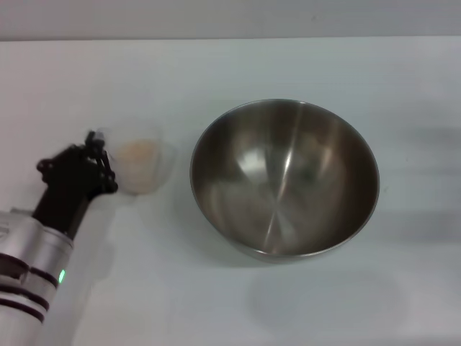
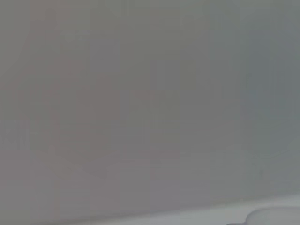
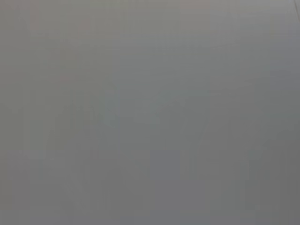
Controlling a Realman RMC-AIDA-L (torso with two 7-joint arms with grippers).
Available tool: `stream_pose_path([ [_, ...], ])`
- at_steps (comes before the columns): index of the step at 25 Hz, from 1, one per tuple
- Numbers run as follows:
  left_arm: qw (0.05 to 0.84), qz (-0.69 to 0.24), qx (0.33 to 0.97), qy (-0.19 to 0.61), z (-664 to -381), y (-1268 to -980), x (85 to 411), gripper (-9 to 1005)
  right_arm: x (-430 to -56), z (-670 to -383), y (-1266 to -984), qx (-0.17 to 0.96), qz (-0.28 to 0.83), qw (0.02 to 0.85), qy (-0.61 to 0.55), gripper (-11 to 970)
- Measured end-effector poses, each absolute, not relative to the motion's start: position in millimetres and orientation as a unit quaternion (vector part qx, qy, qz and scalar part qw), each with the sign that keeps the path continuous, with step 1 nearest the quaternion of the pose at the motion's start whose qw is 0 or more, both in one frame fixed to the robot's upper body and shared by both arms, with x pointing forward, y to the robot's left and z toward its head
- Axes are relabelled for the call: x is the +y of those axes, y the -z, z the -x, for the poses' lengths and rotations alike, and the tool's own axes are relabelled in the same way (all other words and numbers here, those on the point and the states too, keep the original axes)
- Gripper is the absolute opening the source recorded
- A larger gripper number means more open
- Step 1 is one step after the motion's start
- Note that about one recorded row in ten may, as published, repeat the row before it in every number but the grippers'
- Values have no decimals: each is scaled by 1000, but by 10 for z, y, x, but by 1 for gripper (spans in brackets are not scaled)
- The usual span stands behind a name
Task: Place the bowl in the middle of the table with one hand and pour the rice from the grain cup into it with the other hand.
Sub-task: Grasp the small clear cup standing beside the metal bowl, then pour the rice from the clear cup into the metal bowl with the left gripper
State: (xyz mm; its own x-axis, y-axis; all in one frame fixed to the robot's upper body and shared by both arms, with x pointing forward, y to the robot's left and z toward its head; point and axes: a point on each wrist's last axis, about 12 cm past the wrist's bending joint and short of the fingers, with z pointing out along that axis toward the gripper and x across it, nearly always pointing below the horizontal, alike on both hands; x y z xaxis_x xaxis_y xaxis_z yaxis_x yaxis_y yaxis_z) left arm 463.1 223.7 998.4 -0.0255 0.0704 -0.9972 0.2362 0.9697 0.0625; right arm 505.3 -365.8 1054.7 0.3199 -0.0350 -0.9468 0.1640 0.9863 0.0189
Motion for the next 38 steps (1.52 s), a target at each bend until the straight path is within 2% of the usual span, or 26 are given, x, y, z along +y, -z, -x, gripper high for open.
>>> stream_pose_path([
  [6,755,-119,644,32,-4741,-10198,2339,26,-3601,-5156,-10599,574,-50,816,55,618],
  [13,796,-201,569,-53,-4789,-10370,2275,29,-3514,-5308,-10672,568,-41,821,44,619],
  [23,788,-369,466,-163,-4894,-10447,1983,33,-3544,-5338,-10705,562,-53,824,50,619],
  [28,785,-400,431,-196,-4925,-10484,1923,35,-3575,-5340,-10710,561,-58,824,54,618],
  [31,785,-400,431,-196,-4925,-10484,1923,36,-3586,-5344,-10718,560,-59,824,56,619],
  [32,779,-440,389,-219,-4914,-10495,1848,36,-3588,-5350,-10723,560,-58,825,56,619],
  [33,779,-440,389,-219,-4914,-10495,1848,37,-3589,-5355,-10726,560,-58,825,56,619],
  [38,759,-513,297,-268,-4863,-10494,1706,39,-3605,-5372,-10729,563,-59,823,57,620],
])
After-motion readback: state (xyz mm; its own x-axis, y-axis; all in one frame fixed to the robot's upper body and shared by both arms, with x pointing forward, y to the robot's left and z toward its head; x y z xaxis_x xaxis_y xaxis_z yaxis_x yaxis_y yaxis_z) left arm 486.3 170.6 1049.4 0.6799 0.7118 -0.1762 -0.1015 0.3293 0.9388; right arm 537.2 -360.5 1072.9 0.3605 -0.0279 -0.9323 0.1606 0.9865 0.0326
